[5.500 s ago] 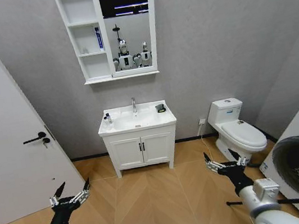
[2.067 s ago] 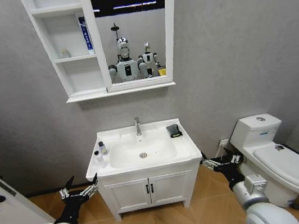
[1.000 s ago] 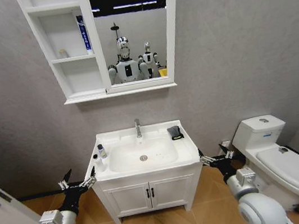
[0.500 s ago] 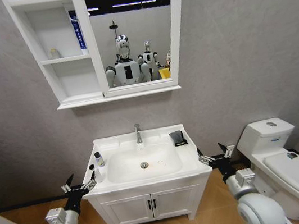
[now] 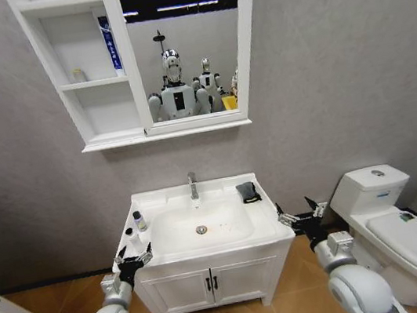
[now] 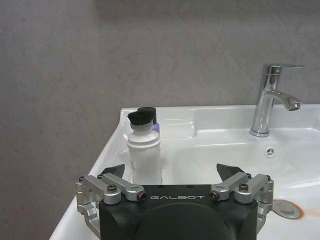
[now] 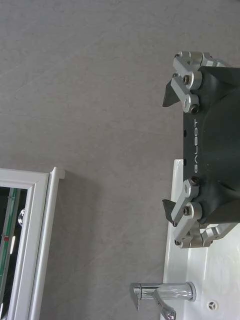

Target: Move facial cleanser and shampoo from washbasin to cabinet, then wipe washbasin with towel.

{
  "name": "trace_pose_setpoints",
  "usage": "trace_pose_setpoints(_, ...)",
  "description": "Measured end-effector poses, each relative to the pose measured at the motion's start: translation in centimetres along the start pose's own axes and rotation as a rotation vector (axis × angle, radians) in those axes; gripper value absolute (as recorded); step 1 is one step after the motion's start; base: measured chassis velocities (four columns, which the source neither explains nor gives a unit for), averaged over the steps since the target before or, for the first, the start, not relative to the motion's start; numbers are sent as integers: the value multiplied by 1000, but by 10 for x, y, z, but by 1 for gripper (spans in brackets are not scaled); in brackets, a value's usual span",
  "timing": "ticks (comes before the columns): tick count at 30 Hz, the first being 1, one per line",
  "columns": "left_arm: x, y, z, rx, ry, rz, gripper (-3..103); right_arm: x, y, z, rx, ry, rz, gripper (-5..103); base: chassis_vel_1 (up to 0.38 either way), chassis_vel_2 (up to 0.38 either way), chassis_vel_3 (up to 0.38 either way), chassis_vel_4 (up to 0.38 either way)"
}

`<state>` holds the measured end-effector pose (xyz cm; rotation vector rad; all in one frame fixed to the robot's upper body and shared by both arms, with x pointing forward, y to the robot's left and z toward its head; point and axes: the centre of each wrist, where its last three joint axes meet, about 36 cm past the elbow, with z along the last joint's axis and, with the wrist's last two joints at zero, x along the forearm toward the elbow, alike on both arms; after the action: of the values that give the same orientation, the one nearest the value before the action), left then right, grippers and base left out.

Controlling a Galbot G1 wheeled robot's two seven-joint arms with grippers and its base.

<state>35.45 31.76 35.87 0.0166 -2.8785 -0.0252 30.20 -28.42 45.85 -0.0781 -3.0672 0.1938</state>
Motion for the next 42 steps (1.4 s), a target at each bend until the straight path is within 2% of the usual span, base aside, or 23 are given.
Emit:
trace_pose_setpoints(10, -33, 4, -1, 12, -8, -73, 100, -1, -2, 4, -1, -10, -4, 100, 0, 0, 0, 0)
trace_pose_setpoints(16, -54, 7, 1, 48, -45, -95, 100, -1, -1, 5, -4, -8, -1, 100, 0, 0, 0, 0)
trace_pose_setpoints(17, -55, 7, 0, 52, -48, -97, 103, -1, -1, 5, -3, -8, -1, 100, 0, 0, 0, 0)
trace_pose_setpoints(19, -56, 7, 0, 57, -51, -102, 100, 0, -1, 4, -2, -9, 1, 100, 0, 0, 0, 0)
trace_pose_setpoints(21, -56, 9, 1, 61, -55, -111, 89, 1, -1, 3, -2, -10, 8, 100, 0, 0, 0, 0)
trace_pose_setpoints(22, -56, 9, 1, 61, -55, -111, 89, 1, -1, 3, -2, -10, 8, 100, 0, 0, 0, 0)
trace_pose_setpoints(23, -55, 10, 2, 62, -54, -115, 84, 1, -1, 3, -3, -11, 9, 100, 0, 0, 0, 0)
trace_pose_setpoints(24, -55, 10, 2, 62, -54, -115, 84, 1, -1, 3, -3, -11, 9, 100, 0, 0, 0, 0)
trace_pose_setpoints(26, -51, 14, 5, 61, -48, -123, 74, 1, 1, 2, -7, -10, 7, 100, 0, 0, 0, 0)
trace_pose_setpoints(27, -51, 14, 5, 61, -48, -123, 74, 1, 1, 2, -7, -10, 7, 100, 0, 0, 0, 0)
trace_pose_setpoints(29, -47, 16, 6, 60, -44, -125, 62, 1, 3, 3, -9, -9, 5, 100, 0, 0, 0, 0)
trace_pose_setpoints(30, -47, 16, 6, 60, -44, -125, 62, 1, 3, 3, -9, -9, 5, 100, 0, 0, 0, 0)
trace_pose_setpoints(33, -43, 17, 7, 59, -42, -124, 46, 0, 3, 2, -9, -10, 5, 100, 0, 0, 0, 0)
trace_pose_setpoints(34, -43, 17, 7, 59, -42, -124, 46, 0, 3, 2, -9, -10, 5, 100, 0, 0, 0, 0)
trace_pose_setpoints(36, -39, 15, -7, 47, -76, -115, 36, 1, 3, 3, -8, -7, 5, 100, 0, 0, 0, 0)
trace_pose_setpoints(37, -39, 15, -7, 47, -76, -115, 36, 1, 3, 3, -8, -7, 5, 100, 0, 0, 0, 0)
trace_pose_setpoints(39, -29, 9, -34, 32, -125, -113, 34, 2, 3, 4, -5, -3, 5, 100, 0, 0, 0, 0)
trace_pose_setpoints(40, -29, 9, -34, 32, -125, -113, 34, 2, 3, 4, -5, -3, 5, 100, 0, 0, 0, 0)
trace_pose_setpoints(42, -18, 1, -69, 29, -178, -119, 34, 3, 3, 5, -3, -2, 6, 100, 0, 0, 0, 0)
